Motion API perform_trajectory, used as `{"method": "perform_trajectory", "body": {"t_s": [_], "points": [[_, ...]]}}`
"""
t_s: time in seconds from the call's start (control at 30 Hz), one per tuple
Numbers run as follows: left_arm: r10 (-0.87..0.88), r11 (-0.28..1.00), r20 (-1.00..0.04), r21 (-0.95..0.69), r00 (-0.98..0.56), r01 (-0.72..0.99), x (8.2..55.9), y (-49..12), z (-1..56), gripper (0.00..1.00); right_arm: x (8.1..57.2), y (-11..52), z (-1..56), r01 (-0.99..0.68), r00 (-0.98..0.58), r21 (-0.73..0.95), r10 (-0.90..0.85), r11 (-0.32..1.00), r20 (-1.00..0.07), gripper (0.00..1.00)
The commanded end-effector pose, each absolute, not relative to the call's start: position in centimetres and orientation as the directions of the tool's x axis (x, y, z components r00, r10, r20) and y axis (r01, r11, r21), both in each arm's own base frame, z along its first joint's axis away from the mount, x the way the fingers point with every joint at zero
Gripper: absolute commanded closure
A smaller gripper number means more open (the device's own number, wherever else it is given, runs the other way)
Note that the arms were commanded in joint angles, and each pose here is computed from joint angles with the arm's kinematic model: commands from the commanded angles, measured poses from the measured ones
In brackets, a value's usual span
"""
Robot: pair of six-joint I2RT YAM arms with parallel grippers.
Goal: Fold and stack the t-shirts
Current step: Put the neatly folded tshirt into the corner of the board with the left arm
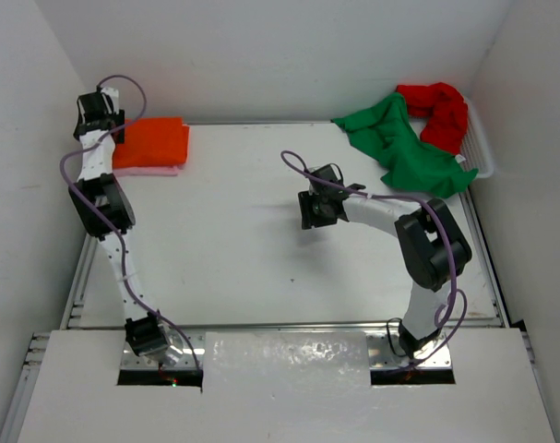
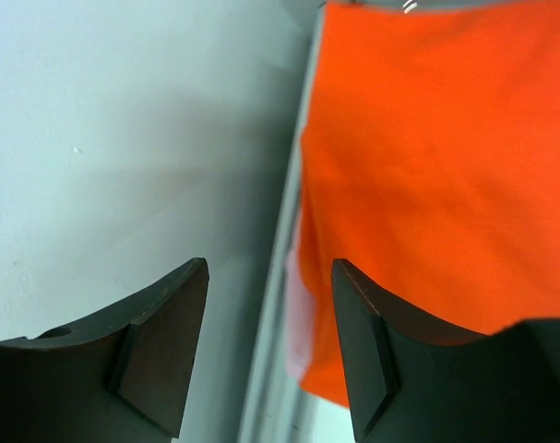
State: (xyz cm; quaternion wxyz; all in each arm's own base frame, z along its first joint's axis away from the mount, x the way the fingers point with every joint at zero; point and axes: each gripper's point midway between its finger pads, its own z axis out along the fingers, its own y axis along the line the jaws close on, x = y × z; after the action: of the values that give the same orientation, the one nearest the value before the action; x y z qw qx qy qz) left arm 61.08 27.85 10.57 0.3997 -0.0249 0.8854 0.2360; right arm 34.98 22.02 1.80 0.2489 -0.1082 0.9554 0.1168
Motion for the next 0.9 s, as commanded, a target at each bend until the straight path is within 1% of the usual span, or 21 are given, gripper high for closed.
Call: {"method": "perform_trajectory", "body": {"t_s": [0.0,0.03,0.07,0.13,0.17,0.2,0.23,0.27,0.33,0.37,0.4,0.47,0.57,0.67,0.8,0.87], "points": [[0.115,0.920,-0.898,0.258,-0.424,-0.296,61.0,25.5,25.4,0.46,35.7,22.4,3.6,-0.288,-0.827,0.181,-0.149,0.940,-0.542,0.53],[0.107,0.935,-0.910,0.229,-0.401,-0.271,61.1,24.5,26.2,0.47,35.6,22.4,3.6,-0.288,-0.830,0.178,-0.152,0.941,-0.537,0.53],[0.094,0.962,-0.917,0.184,-0.388,-0.202,61.5,22.6,25.6,0.47,35.9,22.5,3.9,-0.291,-0.827,0.177,-0.154,0.940,-0.540,0.53],[0.078,0.979,-0.921,0.144,-0.380,-0.147,61.9,20.9,25.1,0.49,36.1,22.6,4.3,-0.294,-0.833,0.170,-0.165,0.941,-0.528,0.53],[0.068,0.980,-0.919,0.135,-0.387,-0.148,62.0,20.9,24.5,0.53,36.2,22.6,4.4,-0.293,-0.837,0.169,-0.167,0.941,-0.522,0.53],[0.054,0.980,-0.907,0.128,-0.417,-0.152,62.5,21.2,22.2,0.60,36.1,22.6,4.5,-0.293,-0.840,0.166,-0.170,0.942,-0.516,0.53],[0.055,0.978,-0.907,0.133,-0.418,-0.160,62.9,21.4,22.2,0.64,36.2,22.7,4.7,-0.292,-0.838,0.168,-0.167,0.941,-0.519,0.53],[0.050,0.980,-0.903,0.128,-0.427,-0.155,63.1,21.5,21.3,0.71,36.3,22.7,4.8,-0.289,-0.837,0.171,-0.162,0.942,-0.522,0.53],[0.057,0.986,-0.901,0.117,-0.429,-0.116,64.0,20.9,19.6,0.74,36.3,22.8,5.0,-0.284,-0.838,0.175,-0.155,0.943,-0.523,0.53],[0.054,0.990,-0.905,0.103,-0.423,-0.095,64.3,20.5,19.2,0.81,36.4,22.8,5.1,-0.282,-0.837,0.176,-0.152,0.943,-0.526,0.53],[0.050,0.991,-0.905,0.097,-0.423,-0.090,64.8,20.5,18.2,0.86,36.3,22.7,5.1,-0.277,-0.841,0.174,-0.150,0.945,-0.520,0.53],[0.045,0.991,-0.900,0.095,-0.434,-0.096,65.2,20.8,16.8,0.92,36.4,22.7,5.3,-0.276,-0.841,0.170,-0.152,0.946,-0.520,0.53],[0.023,0.982,-0.888,0.105,-0.459,-0.155,65.5,22.9,13.5,0.96,36.5,22.3,5.9,-0.275,-0.839,0.149,-0.161,0.950,-0.520,0.53],[0.001,0.969,-0.882,0.117,-0.472,-0.218,65.1,25.2,12.0,0.99,36.6,22.1,6.4,-0.281,-0.831,0.136,-0.170,0.950,-0.530,0.53],[-0.041,0.963,-0.887,0.088,-0.460,-0.255,64.5,27.1,11.5,0.99,36.6,21.9,6.4,-0.280,-0.831,0.125,-0.175,0.952,-0.529,0.53],[-0.061,0.972,-0.892,0.049,-0.448,-0.228,64.4,26.8,11.7,0.98,36.6,21.9,6.3,-0.282,-0.830,0.121,-0.178,0.952,-0.528,0.53]]}}
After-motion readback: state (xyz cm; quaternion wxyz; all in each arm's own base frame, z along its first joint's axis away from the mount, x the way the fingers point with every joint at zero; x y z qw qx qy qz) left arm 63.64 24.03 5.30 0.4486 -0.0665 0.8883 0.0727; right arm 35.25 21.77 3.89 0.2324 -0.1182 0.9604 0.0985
